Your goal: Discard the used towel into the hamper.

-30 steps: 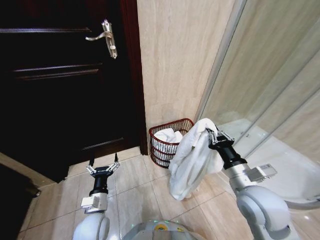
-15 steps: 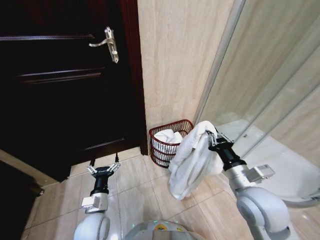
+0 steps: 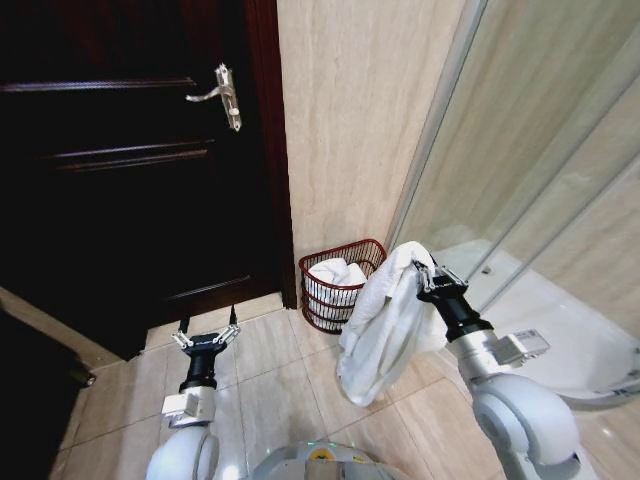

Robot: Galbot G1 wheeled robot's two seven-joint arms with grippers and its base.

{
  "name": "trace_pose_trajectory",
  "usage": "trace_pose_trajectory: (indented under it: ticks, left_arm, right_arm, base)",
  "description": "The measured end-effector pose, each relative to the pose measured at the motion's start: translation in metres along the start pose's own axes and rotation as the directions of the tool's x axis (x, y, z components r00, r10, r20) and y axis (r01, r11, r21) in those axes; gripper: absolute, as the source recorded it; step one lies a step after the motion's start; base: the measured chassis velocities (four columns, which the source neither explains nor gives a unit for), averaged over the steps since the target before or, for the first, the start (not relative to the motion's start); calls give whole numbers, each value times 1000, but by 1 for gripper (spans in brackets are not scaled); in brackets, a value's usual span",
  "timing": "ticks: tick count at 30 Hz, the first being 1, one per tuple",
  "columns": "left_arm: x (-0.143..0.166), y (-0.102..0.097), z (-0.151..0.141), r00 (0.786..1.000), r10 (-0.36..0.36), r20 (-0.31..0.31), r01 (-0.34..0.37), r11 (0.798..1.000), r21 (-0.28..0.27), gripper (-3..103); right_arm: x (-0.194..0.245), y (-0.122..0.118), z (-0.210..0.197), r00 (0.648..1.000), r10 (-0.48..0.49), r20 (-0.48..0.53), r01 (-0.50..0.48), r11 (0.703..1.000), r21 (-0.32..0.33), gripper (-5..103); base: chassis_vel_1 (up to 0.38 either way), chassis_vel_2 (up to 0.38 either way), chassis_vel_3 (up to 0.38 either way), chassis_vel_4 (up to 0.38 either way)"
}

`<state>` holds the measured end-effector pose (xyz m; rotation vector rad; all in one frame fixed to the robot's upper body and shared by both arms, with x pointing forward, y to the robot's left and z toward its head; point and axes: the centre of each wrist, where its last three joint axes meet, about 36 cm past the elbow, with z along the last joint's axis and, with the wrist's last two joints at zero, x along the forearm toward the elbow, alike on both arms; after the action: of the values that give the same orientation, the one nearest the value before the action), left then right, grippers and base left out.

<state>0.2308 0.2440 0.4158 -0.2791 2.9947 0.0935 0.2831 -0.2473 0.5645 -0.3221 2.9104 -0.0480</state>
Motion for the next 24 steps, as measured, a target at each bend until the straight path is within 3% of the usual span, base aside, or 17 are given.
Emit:
trace_pose_trajectory:
  ticks: [24]
  left_arm:
    - [0,0,-2,1000,18,-1,-18,1000,-18,100]
  right_arm:
    - [-6,-5,-7,999,-15,41,15,1000,-5,6]
  base:
    - [0,0,0,0]
